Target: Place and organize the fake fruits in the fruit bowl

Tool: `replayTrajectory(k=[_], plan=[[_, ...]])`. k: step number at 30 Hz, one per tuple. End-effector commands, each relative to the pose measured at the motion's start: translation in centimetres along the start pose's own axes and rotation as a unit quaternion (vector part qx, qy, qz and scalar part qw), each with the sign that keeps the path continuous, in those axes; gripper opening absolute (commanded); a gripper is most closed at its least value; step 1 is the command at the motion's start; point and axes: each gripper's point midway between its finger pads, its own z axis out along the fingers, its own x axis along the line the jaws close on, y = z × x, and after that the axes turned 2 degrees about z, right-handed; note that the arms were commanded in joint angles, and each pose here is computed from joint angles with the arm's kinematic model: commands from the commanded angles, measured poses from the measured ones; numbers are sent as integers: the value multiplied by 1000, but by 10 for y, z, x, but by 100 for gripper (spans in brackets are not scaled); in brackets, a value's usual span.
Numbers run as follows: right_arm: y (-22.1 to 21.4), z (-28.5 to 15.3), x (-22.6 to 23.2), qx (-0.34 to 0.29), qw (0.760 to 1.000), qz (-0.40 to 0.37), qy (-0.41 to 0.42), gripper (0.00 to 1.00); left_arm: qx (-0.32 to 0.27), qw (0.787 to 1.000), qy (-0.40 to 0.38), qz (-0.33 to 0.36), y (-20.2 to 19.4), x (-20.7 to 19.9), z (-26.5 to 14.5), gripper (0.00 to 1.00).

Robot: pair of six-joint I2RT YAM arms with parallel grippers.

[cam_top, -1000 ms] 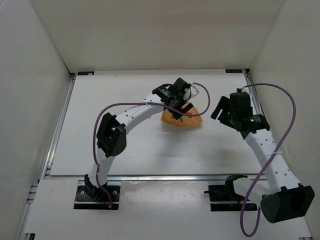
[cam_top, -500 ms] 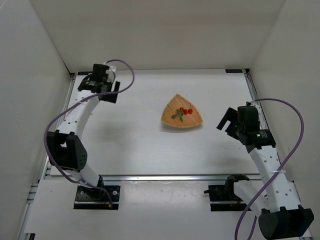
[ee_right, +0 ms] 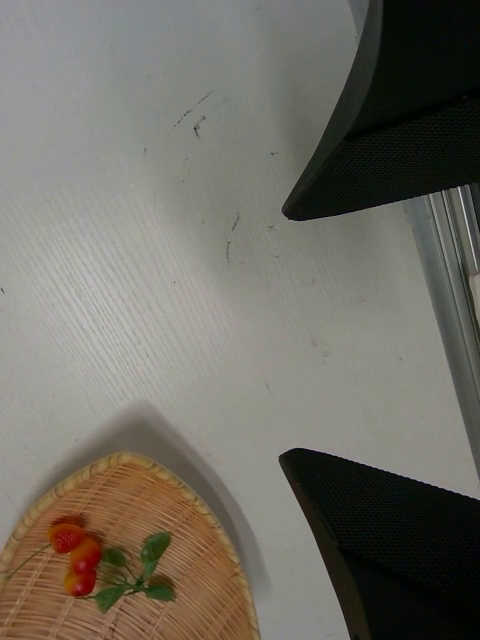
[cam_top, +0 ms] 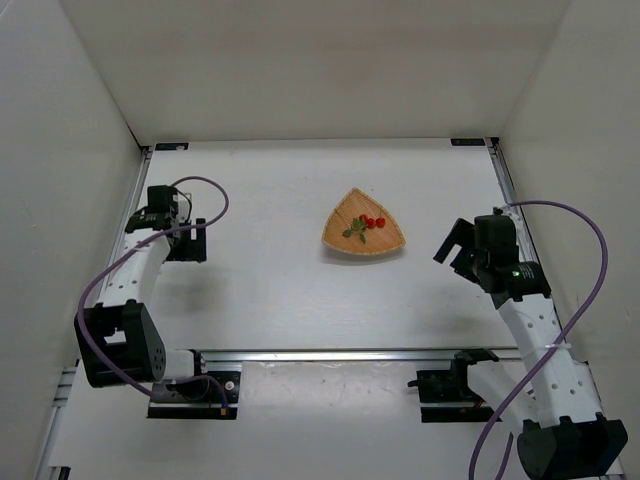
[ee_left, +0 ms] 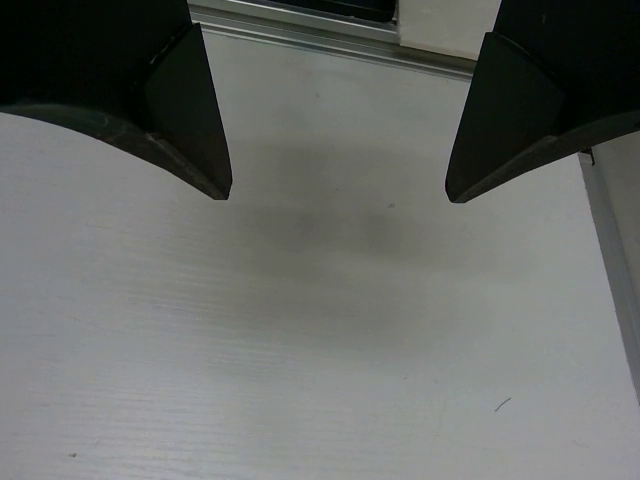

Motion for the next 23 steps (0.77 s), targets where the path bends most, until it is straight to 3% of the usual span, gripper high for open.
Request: replayTrajectory(k=[1, 23], plan=[[2, -1, -5, -9, 1000, 4, -11, 99, -36, 999, -19, -25, 10, -4, -6, 99], [-6, 1, -11, -11, 1000, 14, -15, 99, -41, 999, -18, -30, 13, -3, -8, 99]])
